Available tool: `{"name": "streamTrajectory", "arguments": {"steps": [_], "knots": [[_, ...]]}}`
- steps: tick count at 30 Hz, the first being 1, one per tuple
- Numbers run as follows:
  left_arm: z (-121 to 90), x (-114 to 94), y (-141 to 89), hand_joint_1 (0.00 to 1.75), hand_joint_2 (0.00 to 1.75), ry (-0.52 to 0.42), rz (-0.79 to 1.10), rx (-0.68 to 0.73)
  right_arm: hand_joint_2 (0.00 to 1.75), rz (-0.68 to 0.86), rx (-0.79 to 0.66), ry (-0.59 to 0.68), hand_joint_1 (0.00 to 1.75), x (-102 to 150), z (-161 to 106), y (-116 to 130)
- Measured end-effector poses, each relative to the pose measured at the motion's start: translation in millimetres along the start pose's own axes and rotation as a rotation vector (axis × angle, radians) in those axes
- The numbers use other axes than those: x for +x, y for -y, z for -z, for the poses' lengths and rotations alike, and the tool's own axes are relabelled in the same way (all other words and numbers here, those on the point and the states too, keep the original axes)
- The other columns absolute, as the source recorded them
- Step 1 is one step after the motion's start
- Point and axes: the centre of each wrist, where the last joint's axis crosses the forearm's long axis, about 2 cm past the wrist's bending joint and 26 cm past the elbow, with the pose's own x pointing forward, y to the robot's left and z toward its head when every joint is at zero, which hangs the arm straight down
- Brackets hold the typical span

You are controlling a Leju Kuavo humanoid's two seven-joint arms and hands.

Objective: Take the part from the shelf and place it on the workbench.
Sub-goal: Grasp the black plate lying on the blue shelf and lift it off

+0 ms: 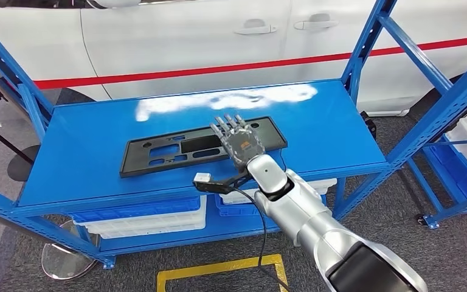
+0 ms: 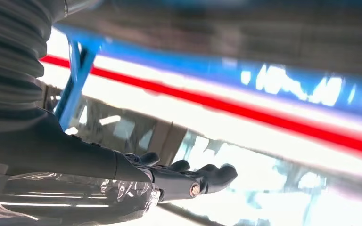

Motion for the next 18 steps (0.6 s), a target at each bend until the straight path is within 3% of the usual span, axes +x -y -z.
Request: {"name": "streamTrajectory", "arguments": {"steps": [7,18], "knots": [[-0.1,-0.4,0.2,0.0,0.0,-0.005,-0.003,0.001,1.75,0.0,-0.042,0.011,0.0,2.6,8.4,13.8],[-0.3,0.0,0.8,0.0,0.0,-0.004,-0.003,-0.001,1.75,0.01,-0.025,0.023,0.0,8.7,3.0,6.8]]}}
